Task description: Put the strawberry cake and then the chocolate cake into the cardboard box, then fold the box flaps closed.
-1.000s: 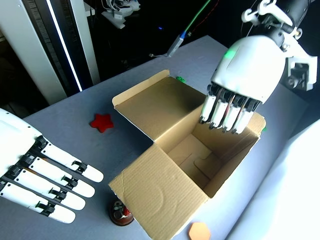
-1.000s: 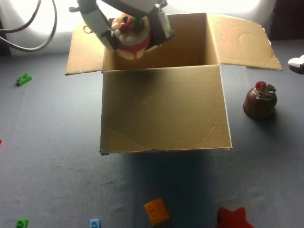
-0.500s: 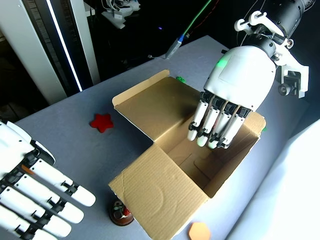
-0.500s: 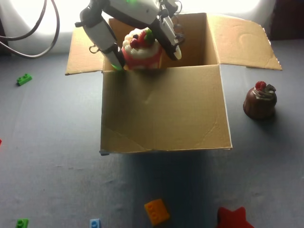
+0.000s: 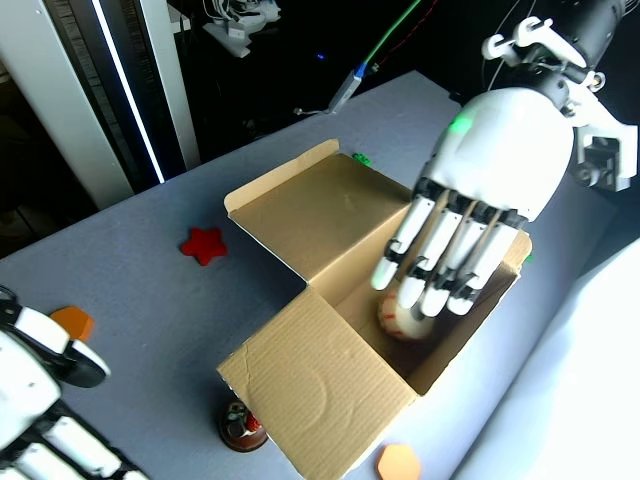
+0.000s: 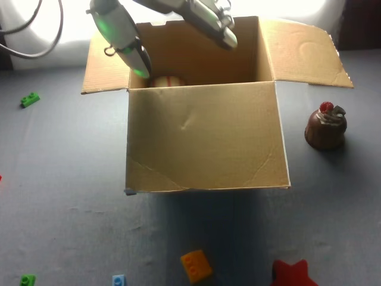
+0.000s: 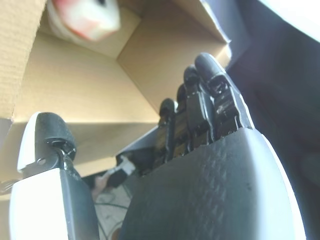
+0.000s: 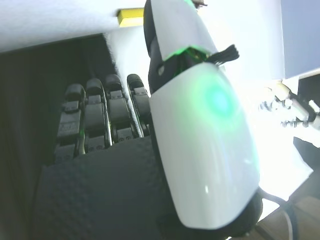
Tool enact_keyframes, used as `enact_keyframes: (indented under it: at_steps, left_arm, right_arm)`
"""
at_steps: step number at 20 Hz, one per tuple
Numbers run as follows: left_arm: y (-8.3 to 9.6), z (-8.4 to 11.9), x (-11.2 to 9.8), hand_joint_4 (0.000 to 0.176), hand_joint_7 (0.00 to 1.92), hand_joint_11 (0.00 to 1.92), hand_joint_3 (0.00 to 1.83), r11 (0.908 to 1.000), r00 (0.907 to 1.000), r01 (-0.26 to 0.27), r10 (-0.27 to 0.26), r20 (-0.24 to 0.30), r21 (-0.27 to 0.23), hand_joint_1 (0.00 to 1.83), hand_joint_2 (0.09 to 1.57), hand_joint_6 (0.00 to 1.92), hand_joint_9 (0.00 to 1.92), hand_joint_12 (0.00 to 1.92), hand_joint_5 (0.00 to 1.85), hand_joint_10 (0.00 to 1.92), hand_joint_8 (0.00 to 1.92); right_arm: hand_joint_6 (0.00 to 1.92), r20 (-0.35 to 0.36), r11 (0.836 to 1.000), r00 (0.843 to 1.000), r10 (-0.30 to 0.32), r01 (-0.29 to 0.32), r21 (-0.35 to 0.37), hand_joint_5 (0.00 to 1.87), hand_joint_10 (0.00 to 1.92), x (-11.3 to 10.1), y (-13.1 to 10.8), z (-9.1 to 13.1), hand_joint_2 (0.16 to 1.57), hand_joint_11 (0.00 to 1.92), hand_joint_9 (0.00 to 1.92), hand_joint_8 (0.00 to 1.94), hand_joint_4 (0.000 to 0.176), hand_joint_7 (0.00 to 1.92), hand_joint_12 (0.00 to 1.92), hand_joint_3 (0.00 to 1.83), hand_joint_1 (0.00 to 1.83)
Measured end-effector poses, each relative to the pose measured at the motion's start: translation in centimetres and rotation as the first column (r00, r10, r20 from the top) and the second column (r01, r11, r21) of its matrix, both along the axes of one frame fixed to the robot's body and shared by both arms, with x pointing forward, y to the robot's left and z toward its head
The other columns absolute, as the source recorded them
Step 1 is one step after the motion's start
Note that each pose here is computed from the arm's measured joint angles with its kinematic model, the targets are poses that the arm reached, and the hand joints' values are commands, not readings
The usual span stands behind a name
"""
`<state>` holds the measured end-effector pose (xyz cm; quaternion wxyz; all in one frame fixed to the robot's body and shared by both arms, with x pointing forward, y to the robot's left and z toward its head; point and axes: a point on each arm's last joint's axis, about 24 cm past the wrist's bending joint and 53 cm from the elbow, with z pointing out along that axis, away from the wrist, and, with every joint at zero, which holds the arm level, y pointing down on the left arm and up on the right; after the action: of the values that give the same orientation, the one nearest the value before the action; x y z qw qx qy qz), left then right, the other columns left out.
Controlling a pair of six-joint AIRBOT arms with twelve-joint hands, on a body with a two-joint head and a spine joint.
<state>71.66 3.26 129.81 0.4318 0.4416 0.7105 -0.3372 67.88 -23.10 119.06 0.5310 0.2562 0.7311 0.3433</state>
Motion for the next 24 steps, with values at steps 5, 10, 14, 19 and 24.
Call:
enact_keyframes:
  at_steps: [5,10,14,19,24]
  left_arm:
    - [5.2,0.9,1.3,0.008,0.25,0.0,0.01,0.9953,0.9956,-0.093,0.092,-0.016,-0.027,0.17,1.3,0.01,0.24,0.79,0.22,0.0,0.0]
    - [11.2,0.8,0.6,0.015,0.22,0.0,0.0,0.9816,0.9811,-0.18,0.175,-0.084,-0.063,0.0,1.29,0.01,0.23,0.74,0.2,0.01,0.01]
    - [14.5,-1.2,-1.2,0.019,0.21,0.0,0.0,0.9789,0.9741,-0.201,0.196,-0.112,-0.035,0.0,1.27,0.01,0.22,0.72,0.21,0.0,0.0]
    - [18.5,-5.8,-3.0,0.016,0.2,0.0,0.0,0.9675,0.9519,-0.251,0.252,-0.174,0.027,0.0,1.28,0.0,0.21,0.7,0.21,0.0,0.0]
    - [20.2,-8.2,-4.6,0.019,0.19,0.0,0.0,0.9591,0.9381,-0.281,0.282,-0.202,0.032,0.0,1.28,0.0,0.21,0.75,0.19,0.0,0.0]
  right_arm:
    - [0.0,-0.011,0.996,1.0,0.024,-0.023,0.085,0.0,0.0,2.1,2.1,-0.2,1.06,0.0,0.01,0.0,0.02,0.01,0.0,0.0,1.03]
    - [0.0,-0.006,0.991,0.999,0.041,-0.039,0.13,0.0,0.0,4.2,4.7,-0.6,1.06,0.01,0.0,0.0,0.016,0.01,0.0,0.0,1.03]
    - [0.0,0.026,0.992,0.998,0.05,-0.052,0.114,0.0,0.0,5.4,6.6,-0.9,1.05,0.0,0.0,0.0,0.019,0.0,0.0,0.0,1.06]
    - [0.0,0.039,0.994,0.999,0.031,-0.035,0.099,0.0,0.0,6.9,7.2,-1.8,1.05,0.0,0.01,0.0,0.02,0.0,0.0,0.0,1.08]
    - [0.0,0.046,0.994,0.999,0.028,-0.032,0.101,0.0,0.01,7.5,7.8,-2.0,1.08,0.02,0.03,0.0,0.013,0.01,0.02,0.01,1.0]
